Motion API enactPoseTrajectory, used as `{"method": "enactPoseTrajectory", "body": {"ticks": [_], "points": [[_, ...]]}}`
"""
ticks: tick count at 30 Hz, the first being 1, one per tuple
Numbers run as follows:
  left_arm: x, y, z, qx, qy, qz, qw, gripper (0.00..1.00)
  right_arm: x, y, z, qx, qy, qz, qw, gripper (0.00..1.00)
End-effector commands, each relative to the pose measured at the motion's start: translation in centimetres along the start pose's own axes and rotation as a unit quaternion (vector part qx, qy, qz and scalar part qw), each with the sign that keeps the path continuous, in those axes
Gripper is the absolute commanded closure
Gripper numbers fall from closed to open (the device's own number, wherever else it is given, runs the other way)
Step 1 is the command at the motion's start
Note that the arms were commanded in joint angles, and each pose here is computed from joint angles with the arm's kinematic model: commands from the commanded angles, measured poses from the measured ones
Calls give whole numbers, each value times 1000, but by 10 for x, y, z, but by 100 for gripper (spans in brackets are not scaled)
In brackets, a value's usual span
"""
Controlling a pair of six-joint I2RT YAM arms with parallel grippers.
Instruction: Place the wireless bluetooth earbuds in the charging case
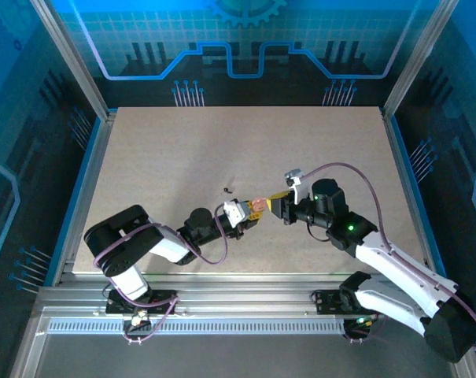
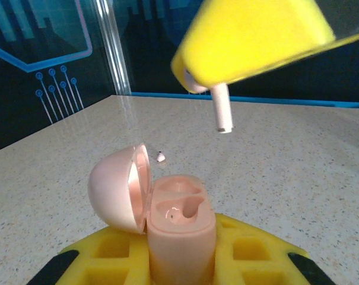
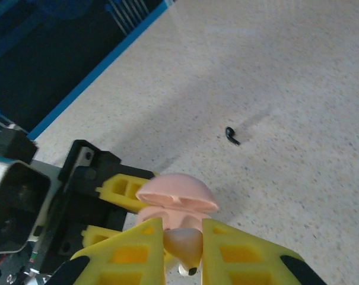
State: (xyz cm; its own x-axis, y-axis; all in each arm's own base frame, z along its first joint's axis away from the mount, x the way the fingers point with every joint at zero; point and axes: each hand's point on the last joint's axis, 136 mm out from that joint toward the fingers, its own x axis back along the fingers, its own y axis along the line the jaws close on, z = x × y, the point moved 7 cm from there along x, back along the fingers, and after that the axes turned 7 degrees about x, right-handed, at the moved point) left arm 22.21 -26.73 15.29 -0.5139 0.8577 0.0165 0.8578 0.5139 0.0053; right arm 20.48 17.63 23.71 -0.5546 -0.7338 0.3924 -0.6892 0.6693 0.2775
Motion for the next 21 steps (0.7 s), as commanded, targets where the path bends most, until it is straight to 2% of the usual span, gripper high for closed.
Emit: {"method": "enactPoseTrajectory", "body": {"ticks": [1,10,21], "points": [[-5,-6,-10,-36,-25,29,999,81,-2,16,-13,55,-45,-38,997,82],[-5,-5,-17,-37,-34,19,999,80,-13,22,-7,78,-34,-45,995,83],[-6,-3,-22,-7,-42,13,999,80,-18,17,1,81,-23,-29,996,83]]}}
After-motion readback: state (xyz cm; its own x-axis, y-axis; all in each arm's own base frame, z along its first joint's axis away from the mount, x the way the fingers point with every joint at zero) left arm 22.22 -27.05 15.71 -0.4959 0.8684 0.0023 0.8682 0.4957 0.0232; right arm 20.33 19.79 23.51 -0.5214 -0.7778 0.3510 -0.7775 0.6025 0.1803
